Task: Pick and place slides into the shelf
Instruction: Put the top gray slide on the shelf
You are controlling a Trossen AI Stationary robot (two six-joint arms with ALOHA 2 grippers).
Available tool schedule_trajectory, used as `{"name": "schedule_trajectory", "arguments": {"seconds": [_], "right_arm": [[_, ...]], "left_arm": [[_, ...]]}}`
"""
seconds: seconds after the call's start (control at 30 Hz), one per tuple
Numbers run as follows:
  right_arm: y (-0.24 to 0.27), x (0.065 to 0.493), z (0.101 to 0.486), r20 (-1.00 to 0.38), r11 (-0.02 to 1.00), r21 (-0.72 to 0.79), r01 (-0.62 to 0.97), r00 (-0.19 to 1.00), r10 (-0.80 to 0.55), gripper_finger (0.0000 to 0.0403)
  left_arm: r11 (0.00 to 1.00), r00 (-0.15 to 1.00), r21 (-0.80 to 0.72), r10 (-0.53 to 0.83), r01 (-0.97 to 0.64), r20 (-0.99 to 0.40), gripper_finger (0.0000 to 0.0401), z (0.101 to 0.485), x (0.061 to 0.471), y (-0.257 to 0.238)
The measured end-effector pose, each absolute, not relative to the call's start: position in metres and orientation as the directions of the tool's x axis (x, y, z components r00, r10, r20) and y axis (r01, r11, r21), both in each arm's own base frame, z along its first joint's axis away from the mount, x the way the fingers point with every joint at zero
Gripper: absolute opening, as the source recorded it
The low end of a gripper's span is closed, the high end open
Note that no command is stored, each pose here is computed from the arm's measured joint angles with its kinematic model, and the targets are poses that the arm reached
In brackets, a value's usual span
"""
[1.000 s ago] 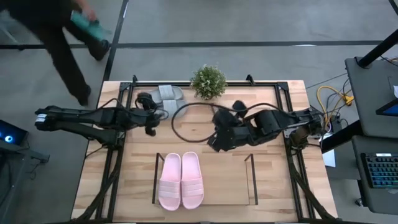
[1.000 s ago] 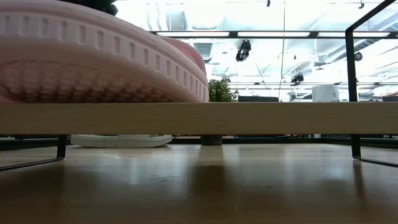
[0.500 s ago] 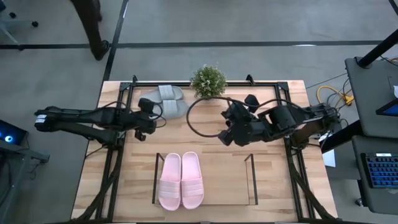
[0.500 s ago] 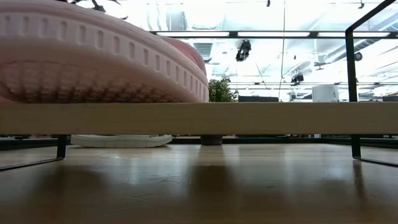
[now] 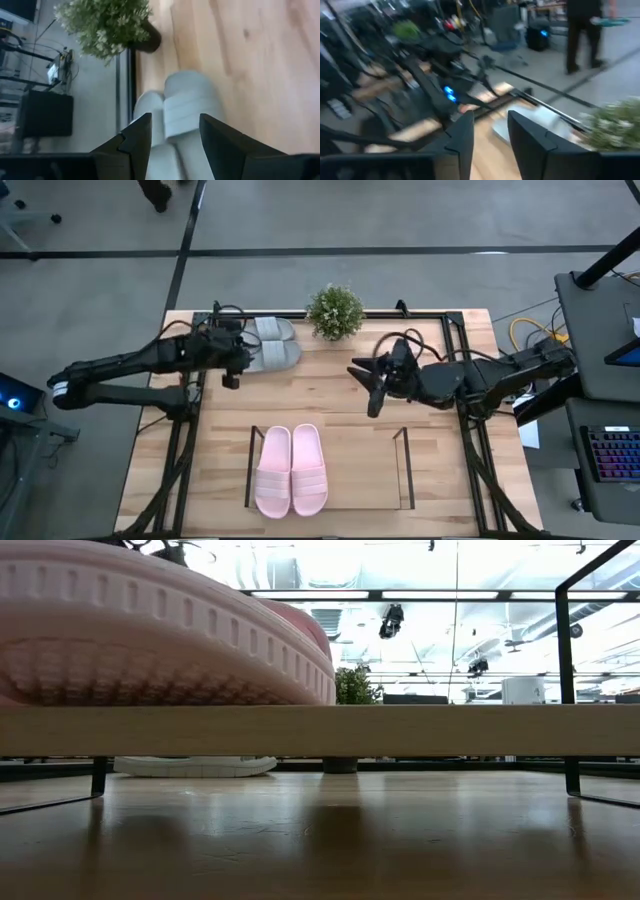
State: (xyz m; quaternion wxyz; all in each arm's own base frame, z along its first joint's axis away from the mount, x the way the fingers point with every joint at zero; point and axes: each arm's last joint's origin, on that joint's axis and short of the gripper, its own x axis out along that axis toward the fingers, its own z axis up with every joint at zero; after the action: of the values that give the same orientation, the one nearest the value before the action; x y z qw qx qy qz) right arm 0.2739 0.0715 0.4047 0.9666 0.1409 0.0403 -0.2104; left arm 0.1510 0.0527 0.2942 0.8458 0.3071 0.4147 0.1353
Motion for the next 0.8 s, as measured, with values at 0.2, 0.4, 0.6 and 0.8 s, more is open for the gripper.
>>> {"name": "schedule_trajectory", "arguments": {"seconds": [0.2,0.4,0.6,0.8], "right_arm": [[0.071,0.273,0.374,-0.08,0.876,0.318,0.362,0.931,-0.355,0.0132],[0.072,0.275,0.364,-0.023,0.876,0.374,0.305,0.947,-0.32,0.0131],[0.073,0.274,0.368,-0.014,0.866,0.415,0.279,0.954,-0.301,0.0125],[0.073,0.274,0.37,-0.009,0.868,0.41,0.279,0.953,-0.302,0.0131]], "left_arm": [[0.703,0.488,0.676,0.521,0.22,-0.701,0.0151,0.275,0.152,0.074],[0.71,0.358,0.633,0.529,0.31,-0.769,0.015,0.254,0.165,0.097],[0.754,0.278,0.576,0.507,0.315,-0.816,0.015,0.236,0.169,0.113],[0.676,0.366,0.668,0.563,0.311,-0.741,0.015,0.243,0.178,0.122]]}}
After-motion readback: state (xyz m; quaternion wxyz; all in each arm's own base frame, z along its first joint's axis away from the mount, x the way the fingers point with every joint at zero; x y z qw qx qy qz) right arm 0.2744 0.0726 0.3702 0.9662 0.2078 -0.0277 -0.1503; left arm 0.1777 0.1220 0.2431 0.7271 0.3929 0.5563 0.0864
